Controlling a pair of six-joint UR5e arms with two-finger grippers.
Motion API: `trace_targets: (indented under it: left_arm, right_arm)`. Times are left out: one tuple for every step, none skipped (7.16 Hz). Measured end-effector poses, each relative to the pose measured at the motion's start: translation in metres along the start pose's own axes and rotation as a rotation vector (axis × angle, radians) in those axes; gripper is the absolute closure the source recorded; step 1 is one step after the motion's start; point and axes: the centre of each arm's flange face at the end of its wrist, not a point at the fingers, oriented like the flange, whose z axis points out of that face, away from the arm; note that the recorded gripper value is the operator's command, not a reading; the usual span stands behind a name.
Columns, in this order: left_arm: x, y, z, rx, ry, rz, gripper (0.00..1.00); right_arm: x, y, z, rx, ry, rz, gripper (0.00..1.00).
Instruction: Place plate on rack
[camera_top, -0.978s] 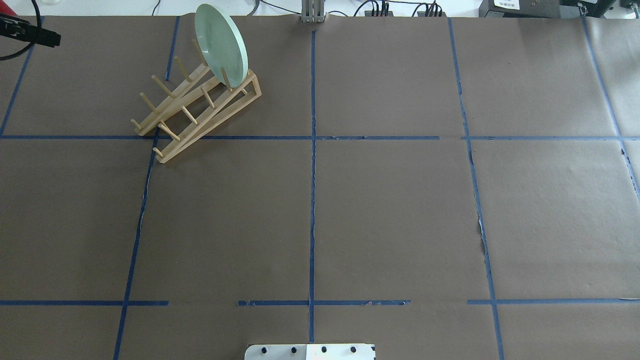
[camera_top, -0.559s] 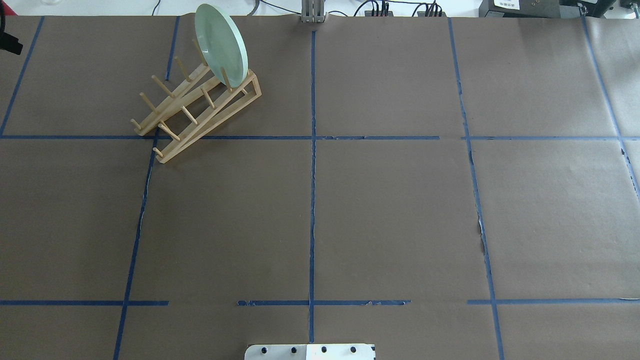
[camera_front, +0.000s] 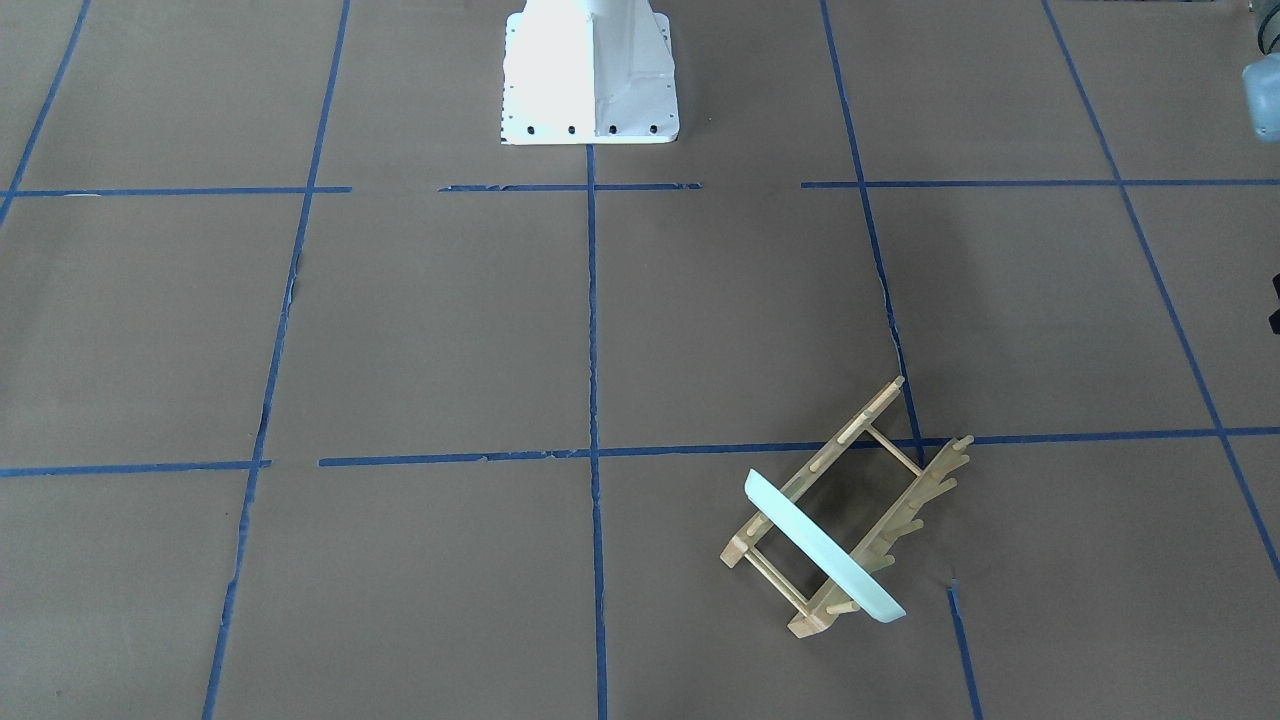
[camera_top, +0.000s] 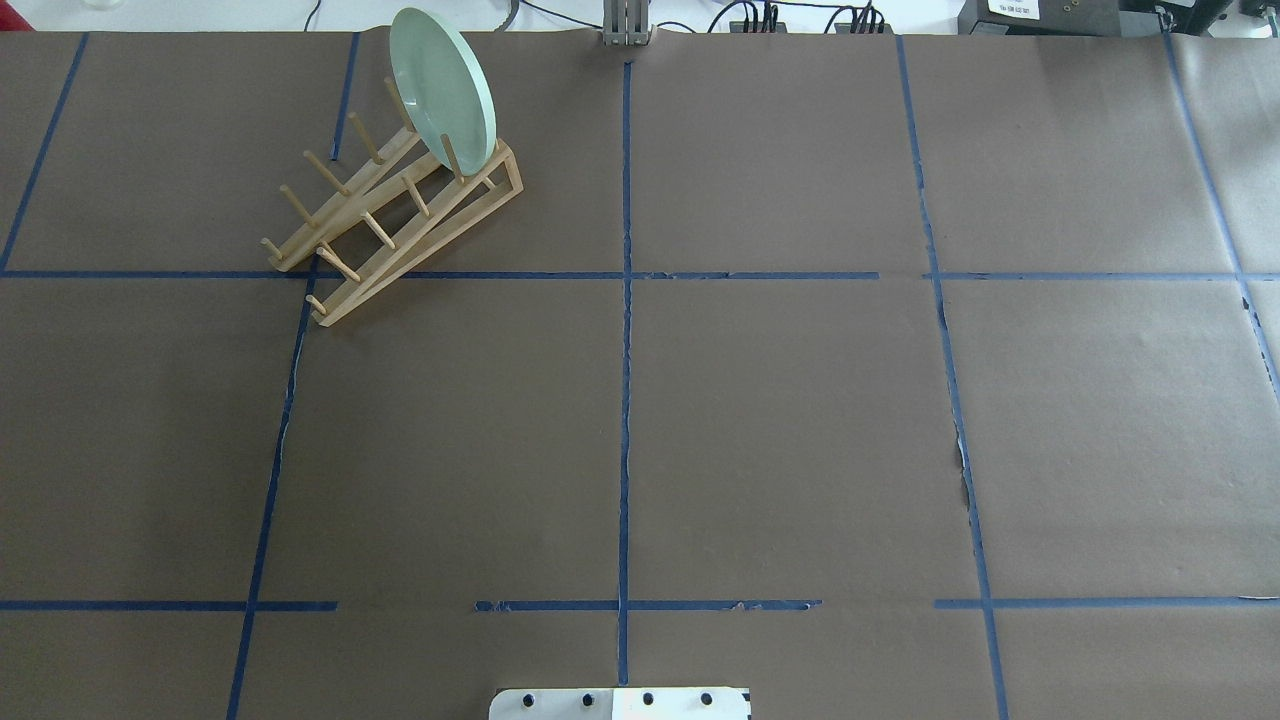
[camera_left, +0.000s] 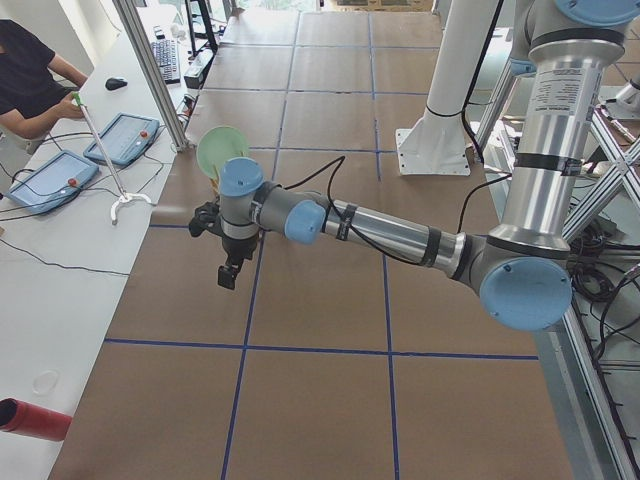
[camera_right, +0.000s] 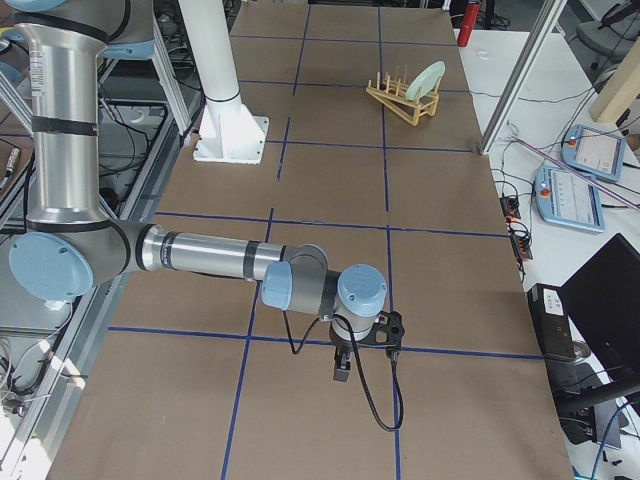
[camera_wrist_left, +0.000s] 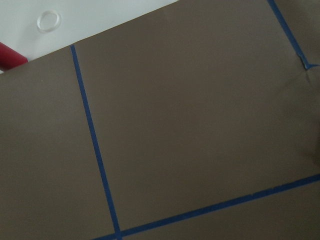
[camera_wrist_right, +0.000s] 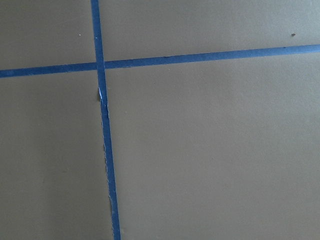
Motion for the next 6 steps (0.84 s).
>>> trace_targets:
  left_arm:
    - [-0.029,0.031,0.006,-0.026,0.037,-0.051,0.00]
    - [-0.052,0.058,0.008,-0.043,0.051,-0.105,0.00]
    - [-0.067,0.080,0.011,-0.062,0.054,-0.150,0.00]
    - [-0.077,0.095,0.014,-0.086,0.055,-0.190,0.00]
    - [-0.081,0.103,0.017,-0.108,0.054,-0.217,0.00]
    - [-0.083,0.107,0.019,-0.119,0.053,-0.231,0.00]
  right_arm:
    - [0.000,0.000,0.000,0.000,0.000,0.000,0.00]
    - [0.000,0.000,0.000,-0.001,0.000,0.000,0.00]
    - [0.000,0.000,0.000,-0.001,0.000,0.001,0.00]
    - [0.000,0.000,0.000,0.000,0.000,0.000,0.00]
    - [0.000,0.000,0.000,0.000,0.000,0.000,0.00]
    - [0.000,0.000,0.000,0.000,0.000,0.000,0.00]
